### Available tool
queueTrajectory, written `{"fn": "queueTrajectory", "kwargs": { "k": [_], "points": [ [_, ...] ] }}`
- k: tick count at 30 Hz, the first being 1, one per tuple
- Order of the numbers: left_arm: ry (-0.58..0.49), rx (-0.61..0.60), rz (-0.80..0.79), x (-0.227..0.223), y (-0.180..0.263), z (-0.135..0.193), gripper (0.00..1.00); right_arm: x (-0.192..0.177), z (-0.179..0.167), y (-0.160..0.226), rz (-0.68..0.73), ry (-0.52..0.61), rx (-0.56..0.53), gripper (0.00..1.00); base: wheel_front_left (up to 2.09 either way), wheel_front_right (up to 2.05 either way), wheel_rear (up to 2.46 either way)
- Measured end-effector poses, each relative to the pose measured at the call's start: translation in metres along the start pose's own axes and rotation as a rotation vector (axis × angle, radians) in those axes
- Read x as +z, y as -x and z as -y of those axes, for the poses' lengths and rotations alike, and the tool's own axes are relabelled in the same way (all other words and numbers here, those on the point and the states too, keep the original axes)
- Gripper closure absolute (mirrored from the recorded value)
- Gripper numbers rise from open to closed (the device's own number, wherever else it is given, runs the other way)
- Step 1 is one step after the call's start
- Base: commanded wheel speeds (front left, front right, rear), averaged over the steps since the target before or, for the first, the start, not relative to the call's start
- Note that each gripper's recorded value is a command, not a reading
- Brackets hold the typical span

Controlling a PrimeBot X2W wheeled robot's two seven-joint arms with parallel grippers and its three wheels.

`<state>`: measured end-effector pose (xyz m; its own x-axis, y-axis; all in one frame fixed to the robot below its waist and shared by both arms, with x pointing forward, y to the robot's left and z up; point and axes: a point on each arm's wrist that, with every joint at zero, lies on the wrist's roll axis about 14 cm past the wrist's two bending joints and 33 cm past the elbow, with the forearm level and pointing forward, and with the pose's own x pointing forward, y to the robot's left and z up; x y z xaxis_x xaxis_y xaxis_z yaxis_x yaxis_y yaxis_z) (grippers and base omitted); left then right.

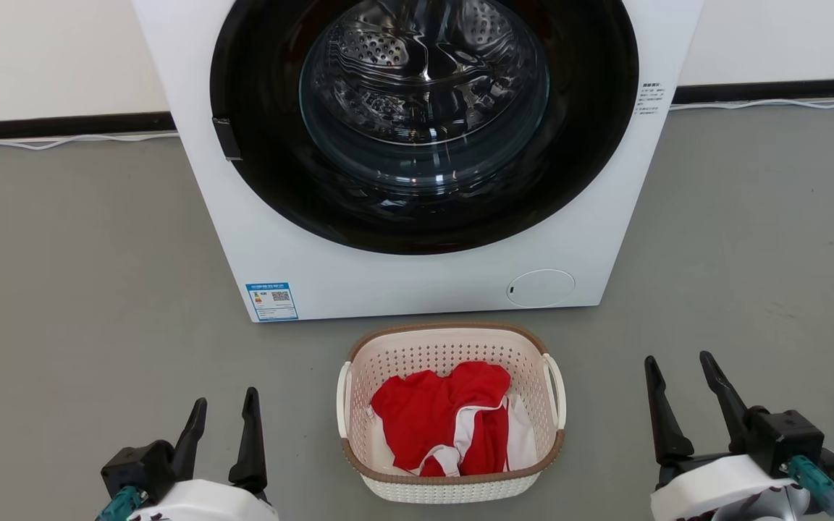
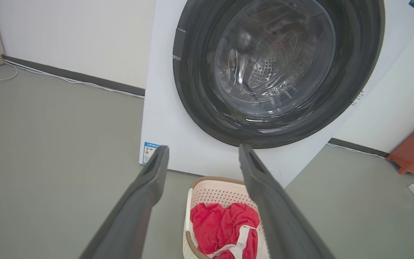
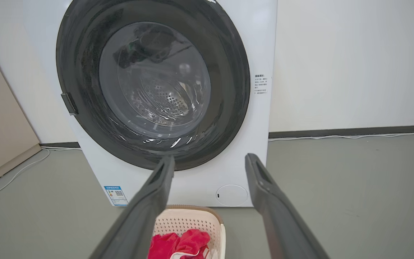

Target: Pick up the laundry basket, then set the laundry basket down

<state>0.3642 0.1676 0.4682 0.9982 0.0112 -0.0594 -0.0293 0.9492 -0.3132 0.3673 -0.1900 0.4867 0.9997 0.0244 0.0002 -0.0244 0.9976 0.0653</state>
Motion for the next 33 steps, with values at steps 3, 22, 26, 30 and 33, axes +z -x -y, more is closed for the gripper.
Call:
{"fn": "queueTrajectory", "kwargs": {
  "k": [3,22,26,30,33],
  "points": [
    [-0.028,-0.007,0.004,0.000,0.000,0.001,0.00,-0.002,0.001,0.001,-0.005,0.019,-0.001,0.00,0.00,0.00,0.00],
    [-0.067,-0.012,-0.009,-0.005,-0.001,0.002,0.00,-0.011,0.006,0.004,-0.026,0.036,-0.013,0.00,0.00,0.00,0.00],
    [-0.067,-0.010,-0.016,-0.007,-0.001,0.001,0.00,-0.013,0.006,0.003,-0.033,0.036,-0.012,0.00,0.00,0.00,0.00],
    [-0.067,-0.007,-0.037,-0.014,-0.003,0.000,0.00,-0.019,0.003,0.001,-0.052,0.036,-0.004,0.00,0.00,0.00,0.00],
    [-0.067,-0.009,-0.054,-0.019,-0.007,0.001,0.00,-0.026,0.002,-0.003,-0.073,0.030,0.001,0.00,0.00,0.00,0.00]
  ]
}}
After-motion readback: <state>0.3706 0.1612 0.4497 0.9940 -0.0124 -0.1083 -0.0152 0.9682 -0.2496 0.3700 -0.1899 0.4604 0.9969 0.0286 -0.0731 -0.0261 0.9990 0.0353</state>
